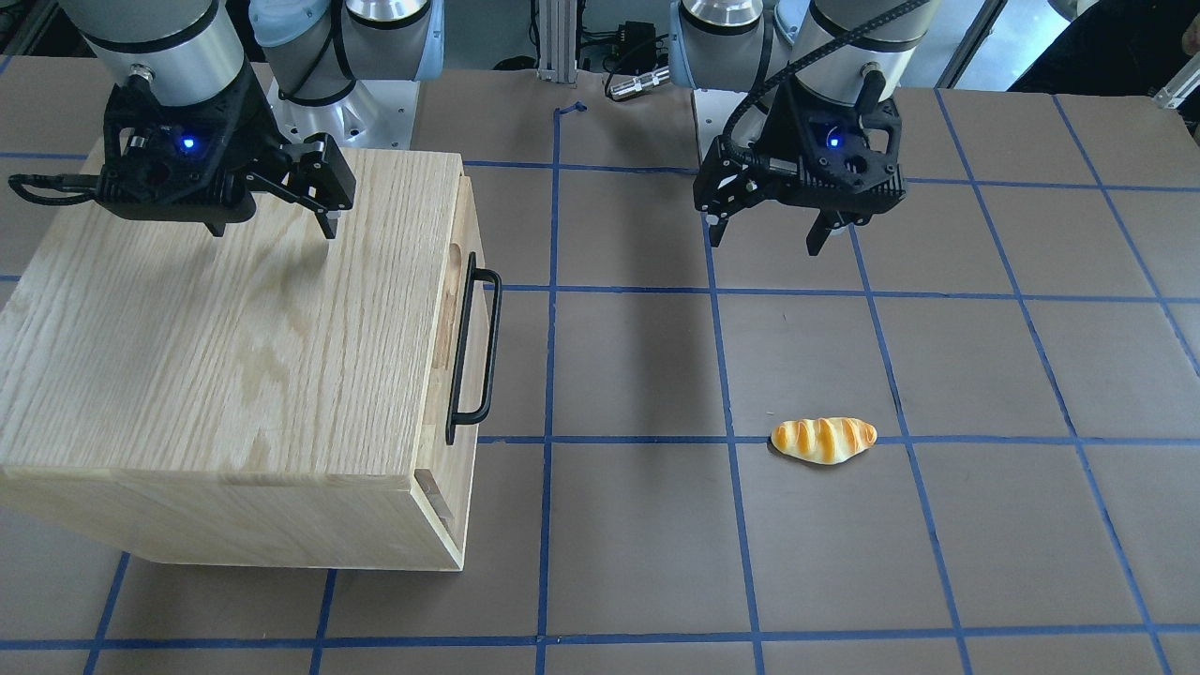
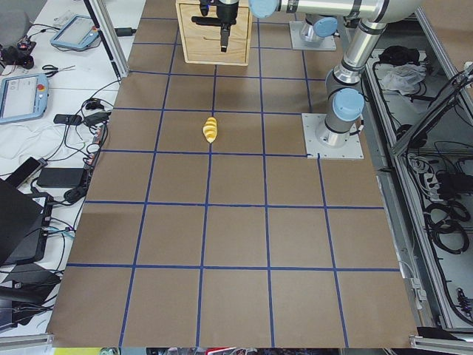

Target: Open upper drawer

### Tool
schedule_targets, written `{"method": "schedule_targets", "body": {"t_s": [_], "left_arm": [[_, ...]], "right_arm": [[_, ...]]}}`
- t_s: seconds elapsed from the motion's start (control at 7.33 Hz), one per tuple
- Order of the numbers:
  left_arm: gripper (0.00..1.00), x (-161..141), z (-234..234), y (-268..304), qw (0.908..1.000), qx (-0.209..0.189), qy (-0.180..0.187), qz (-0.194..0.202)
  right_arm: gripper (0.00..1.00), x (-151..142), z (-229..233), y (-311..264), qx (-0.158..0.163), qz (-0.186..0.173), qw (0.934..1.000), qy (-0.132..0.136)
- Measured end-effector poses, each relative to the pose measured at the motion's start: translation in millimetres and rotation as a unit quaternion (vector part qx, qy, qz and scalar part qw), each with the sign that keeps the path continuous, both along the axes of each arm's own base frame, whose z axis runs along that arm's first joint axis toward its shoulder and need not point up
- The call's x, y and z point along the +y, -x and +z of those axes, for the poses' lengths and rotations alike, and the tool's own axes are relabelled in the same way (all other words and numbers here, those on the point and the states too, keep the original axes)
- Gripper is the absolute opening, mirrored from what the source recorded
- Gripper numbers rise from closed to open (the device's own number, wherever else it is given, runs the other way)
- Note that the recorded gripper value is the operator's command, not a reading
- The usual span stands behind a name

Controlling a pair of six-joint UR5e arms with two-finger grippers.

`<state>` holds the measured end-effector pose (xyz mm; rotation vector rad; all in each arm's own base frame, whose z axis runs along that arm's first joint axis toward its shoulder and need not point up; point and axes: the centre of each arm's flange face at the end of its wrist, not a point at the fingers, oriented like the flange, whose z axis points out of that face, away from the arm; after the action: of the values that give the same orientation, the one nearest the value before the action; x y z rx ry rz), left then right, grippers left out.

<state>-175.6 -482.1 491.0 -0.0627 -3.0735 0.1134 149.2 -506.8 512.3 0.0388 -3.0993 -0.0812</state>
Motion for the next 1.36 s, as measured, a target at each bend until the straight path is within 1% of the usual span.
{"method": "schedule_targets", "body": {"t_s": [0.14,0.41,0.82,1.09,1.36], "left_arm": [[1.00,-4.3,-7.8,12.4,0.9999,0.008,-0.007,-0.010],[1.00,-23.4,-31.6,47.6,0.9989,0.024,-0.021,-0.033],[1.00,-47.2,-66.3,119.2,0.9941,0.090,-0.017,-0.058],[1.00,-60.9,-71.2,149.2,0.9892,0.134,-0.011,-0.058],[1.00,-67.8,-81.3,160.5,0.9873,0.145,-0.017,-0.063]], "right_arm": [[1.00,0.0,-0.1,0.0,0.000,0.000,1.0000,0.000],[1.00,0.1,-0.5,0.0,0.000,0.000,1.0000,0.000],[1.00,0.0,0.1,0.0,0.000,0.000,1.0000,0.000],[1.00,0.0,0.1,0.0,0.000,0.000,1.0000,0.000],[1.00,0.0,0.2,0.0,0.000,0.000,1.0000,0.000]]}}
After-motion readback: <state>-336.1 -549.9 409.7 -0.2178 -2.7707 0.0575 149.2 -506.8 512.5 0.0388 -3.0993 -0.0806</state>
